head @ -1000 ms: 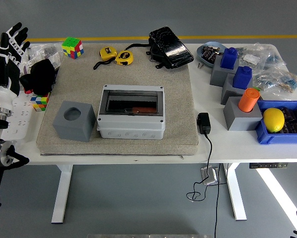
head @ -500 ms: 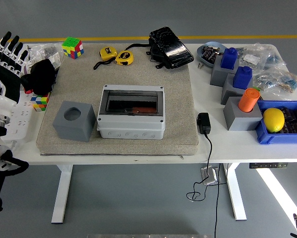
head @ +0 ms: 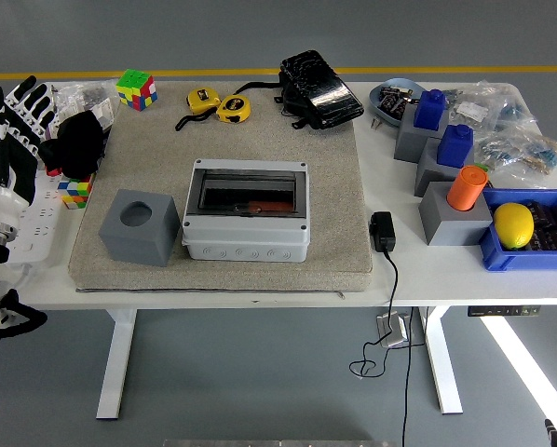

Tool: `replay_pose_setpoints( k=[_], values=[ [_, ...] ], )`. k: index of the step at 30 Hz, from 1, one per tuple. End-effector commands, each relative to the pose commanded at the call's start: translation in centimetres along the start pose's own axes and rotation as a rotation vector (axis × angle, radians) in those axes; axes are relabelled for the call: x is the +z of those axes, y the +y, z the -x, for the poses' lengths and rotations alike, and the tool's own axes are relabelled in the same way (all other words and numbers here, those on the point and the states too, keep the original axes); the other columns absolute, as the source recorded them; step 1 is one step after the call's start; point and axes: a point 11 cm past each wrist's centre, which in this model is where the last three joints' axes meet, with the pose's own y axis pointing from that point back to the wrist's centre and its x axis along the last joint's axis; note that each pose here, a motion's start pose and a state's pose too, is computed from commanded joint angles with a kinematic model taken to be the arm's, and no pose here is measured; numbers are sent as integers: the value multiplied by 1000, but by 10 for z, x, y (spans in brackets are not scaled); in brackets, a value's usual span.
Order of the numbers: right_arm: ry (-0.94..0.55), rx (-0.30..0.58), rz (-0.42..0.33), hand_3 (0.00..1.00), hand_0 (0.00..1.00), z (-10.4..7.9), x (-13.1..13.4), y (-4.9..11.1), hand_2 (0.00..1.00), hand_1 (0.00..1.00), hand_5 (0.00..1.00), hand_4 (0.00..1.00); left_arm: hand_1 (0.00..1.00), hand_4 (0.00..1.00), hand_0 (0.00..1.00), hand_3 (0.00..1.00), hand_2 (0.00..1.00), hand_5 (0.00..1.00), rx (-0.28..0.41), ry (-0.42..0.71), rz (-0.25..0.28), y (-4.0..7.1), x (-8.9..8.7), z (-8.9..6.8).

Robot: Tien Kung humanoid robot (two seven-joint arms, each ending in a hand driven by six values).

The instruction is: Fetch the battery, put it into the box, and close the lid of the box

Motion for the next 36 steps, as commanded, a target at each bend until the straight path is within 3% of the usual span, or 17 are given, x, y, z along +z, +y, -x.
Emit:
replay_pose_setpoints(
  k=[9, 15, 22, 36],
  values=[
    [25, 0, 35, 798, 846, -12, 22, -1, 762, 778, 998, 998, 913, 998, 892, 856, 871, 998, -17, -18, -18, 0, -4, 8],
    [34, -12, 50, 799, 846, -10, 34, -1, 762, 778, 998, 998, 911, 998, 889, 856, 869, 998, -24, -26, -29, 2, -7, 12],
    [56, -17, 33, 816, 859, -8, 32, -1, 777, 801, 998, 998, 906, 998, 880, 850, 865, 998, -25, -83, -16, 2, -4, 17],
    [71, -27, 18, 813, 857, -10, 33, -1, 776, 800, 998, 998, 894, 998, 868, 842, 852, 998, -32, -75, -23, 5, -7, 24]
  ],
)
